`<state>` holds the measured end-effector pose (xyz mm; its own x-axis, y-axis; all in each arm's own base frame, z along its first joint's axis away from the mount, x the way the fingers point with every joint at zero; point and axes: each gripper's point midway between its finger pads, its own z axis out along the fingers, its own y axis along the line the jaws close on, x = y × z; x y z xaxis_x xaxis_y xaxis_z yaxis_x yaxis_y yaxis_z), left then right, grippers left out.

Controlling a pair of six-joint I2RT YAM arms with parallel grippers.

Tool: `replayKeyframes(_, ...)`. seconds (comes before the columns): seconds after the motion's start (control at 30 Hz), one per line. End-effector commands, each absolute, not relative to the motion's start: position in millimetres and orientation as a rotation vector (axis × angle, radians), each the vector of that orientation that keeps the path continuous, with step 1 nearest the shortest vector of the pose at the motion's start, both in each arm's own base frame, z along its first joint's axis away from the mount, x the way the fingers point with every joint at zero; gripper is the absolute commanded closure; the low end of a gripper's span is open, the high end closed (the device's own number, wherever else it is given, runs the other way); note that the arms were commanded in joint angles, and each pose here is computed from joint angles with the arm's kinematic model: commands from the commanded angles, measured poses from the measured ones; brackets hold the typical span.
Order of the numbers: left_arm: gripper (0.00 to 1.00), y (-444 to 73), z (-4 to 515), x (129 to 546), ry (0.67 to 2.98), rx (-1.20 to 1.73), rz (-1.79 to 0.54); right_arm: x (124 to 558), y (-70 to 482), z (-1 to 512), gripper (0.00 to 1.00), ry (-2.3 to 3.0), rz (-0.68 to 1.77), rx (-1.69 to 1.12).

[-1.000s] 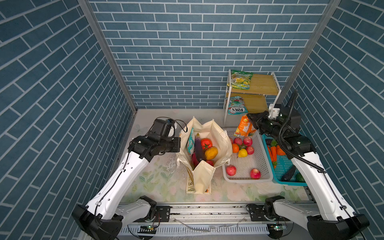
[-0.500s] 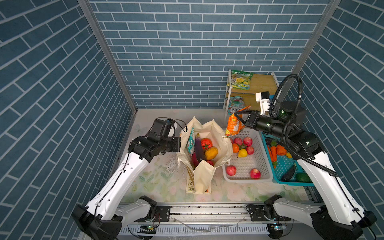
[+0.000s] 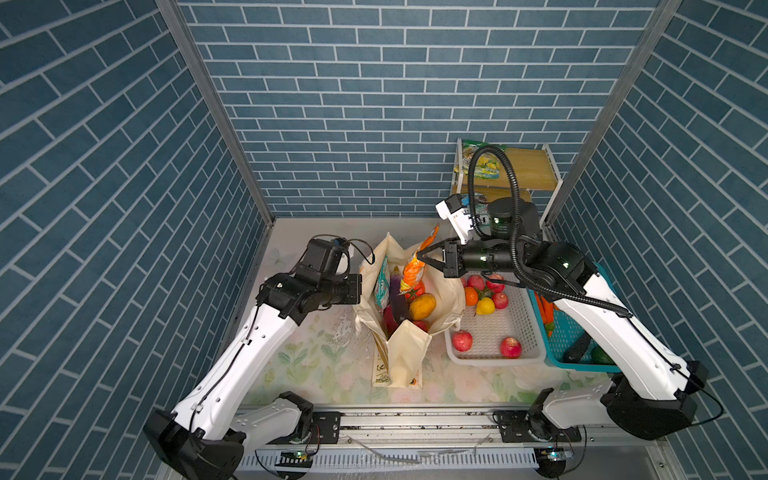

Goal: Place the food into the grocery bag and tie it
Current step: 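Carry the orange Fox's candy bag with the right gripper over the tote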

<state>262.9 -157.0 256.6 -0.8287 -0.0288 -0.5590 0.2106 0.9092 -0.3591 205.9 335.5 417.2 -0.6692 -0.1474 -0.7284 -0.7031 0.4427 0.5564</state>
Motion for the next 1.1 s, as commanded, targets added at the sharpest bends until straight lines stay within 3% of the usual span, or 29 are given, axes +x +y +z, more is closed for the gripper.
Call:
replayKeyframes(0.0, 1.0, -158, 256, 258, 2.499, 0.15, -0.57, 203, 338, 418, 1.0, 2.062, 1.148, -0.8)
replayKeyframes(1.07, 1.0, -156, 266, 253, 2.493, 0.155, -0.572, 244, 352, 288, 1.0, 2.358, 0.786, -0.95)
